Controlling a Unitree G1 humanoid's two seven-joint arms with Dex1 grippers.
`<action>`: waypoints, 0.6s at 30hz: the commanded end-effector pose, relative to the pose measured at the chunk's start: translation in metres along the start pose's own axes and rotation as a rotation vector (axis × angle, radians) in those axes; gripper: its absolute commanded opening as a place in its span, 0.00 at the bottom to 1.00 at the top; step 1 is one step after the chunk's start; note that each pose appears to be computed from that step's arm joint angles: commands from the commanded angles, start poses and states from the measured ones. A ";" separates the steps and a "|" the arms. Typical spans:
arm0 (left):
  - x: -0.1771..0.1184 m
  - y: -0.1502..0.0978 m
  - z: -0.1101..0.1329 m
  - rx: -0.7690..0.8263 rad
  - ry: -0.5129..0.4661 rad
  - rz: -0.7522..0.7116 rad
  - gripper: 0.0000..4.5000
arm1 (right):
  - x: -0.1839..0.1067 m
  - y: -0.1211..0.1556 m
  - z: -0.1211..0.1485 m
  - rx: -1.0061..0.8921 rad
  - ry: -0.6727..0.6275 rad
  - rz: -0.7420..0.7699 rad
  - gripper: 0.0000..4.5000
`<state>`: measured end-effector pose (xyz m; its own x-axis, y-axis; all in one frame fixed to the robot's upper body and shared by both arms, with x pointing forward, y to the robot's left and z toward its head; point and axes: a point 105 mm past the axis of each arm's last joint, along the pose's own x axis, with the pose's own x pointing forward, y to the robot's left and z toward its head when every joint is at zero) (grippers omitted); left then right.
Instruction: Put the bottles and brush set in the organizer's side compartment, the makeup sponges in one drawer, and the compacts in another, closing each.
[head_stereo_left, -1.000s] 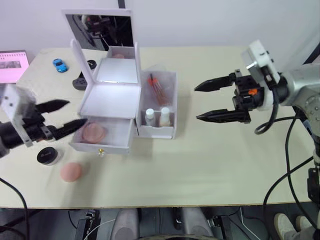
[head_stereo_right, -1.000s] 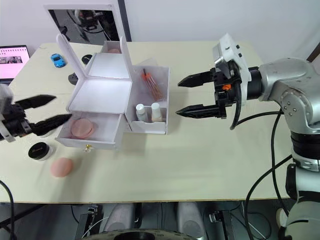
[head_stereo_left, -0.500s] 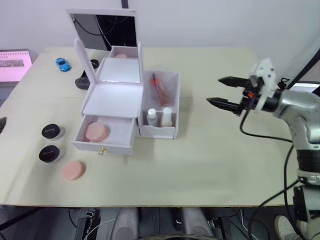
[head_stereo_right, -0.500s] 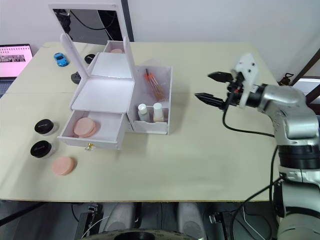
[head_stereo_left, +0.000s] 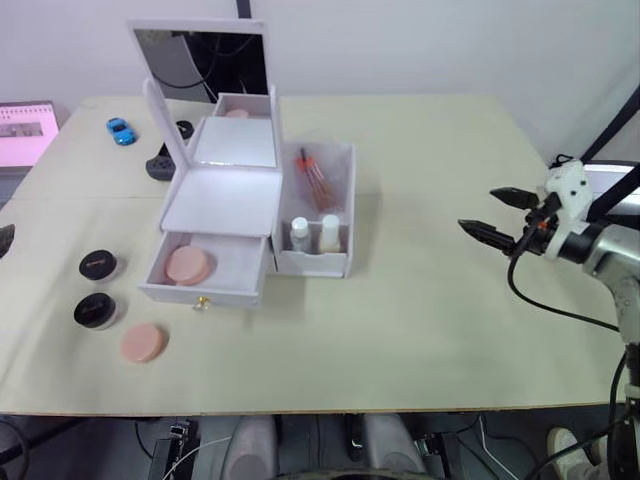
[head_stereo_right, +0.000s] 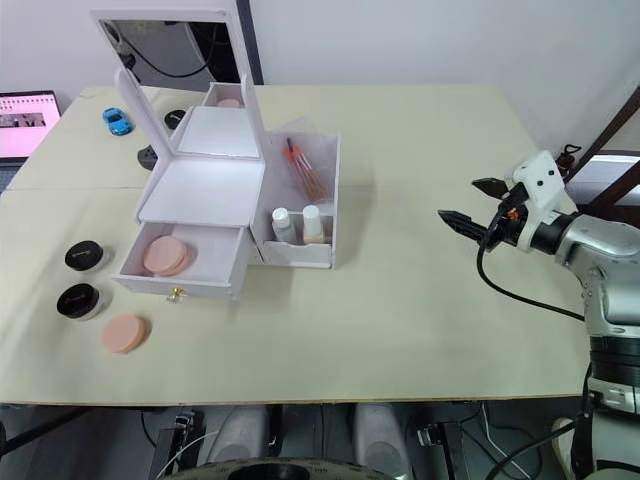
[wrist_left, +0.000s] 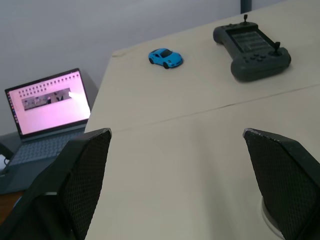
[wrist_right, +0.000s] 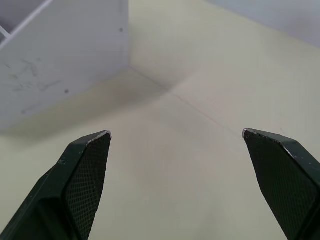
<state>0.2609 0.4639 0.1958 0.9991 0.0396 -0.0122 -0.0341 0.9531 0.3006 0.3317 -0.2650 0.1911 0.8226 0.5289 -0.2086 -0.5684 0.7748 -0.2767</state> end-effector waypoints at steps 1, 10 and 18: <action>-0.004 0.008 0.020 0.047 -0.045 0.005 0.99 | -0.001 -0.007 0.020 -0.042 -0.048 -0.013 1.00; -0.034 -0.057 0.019 0.034 -0.024 -0.334 0.99 | 0.027 0.060 0.074 -0.054 -0.189 0.429 1.00; -0.085 -0.099 -0.003 0.040 0.137 -0.458 0.99 | 0.039 0.109 0.106 -0.186 -0.169 0.747 1.00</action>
<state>0.1834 0.3715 0.1519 0.8933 -0.3376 -0.2966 0.4110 0.8807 0.2353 0.3110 -0.1308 0.2373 0.2447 0.9305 -0.2727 -0.9562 0.1850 -0.2270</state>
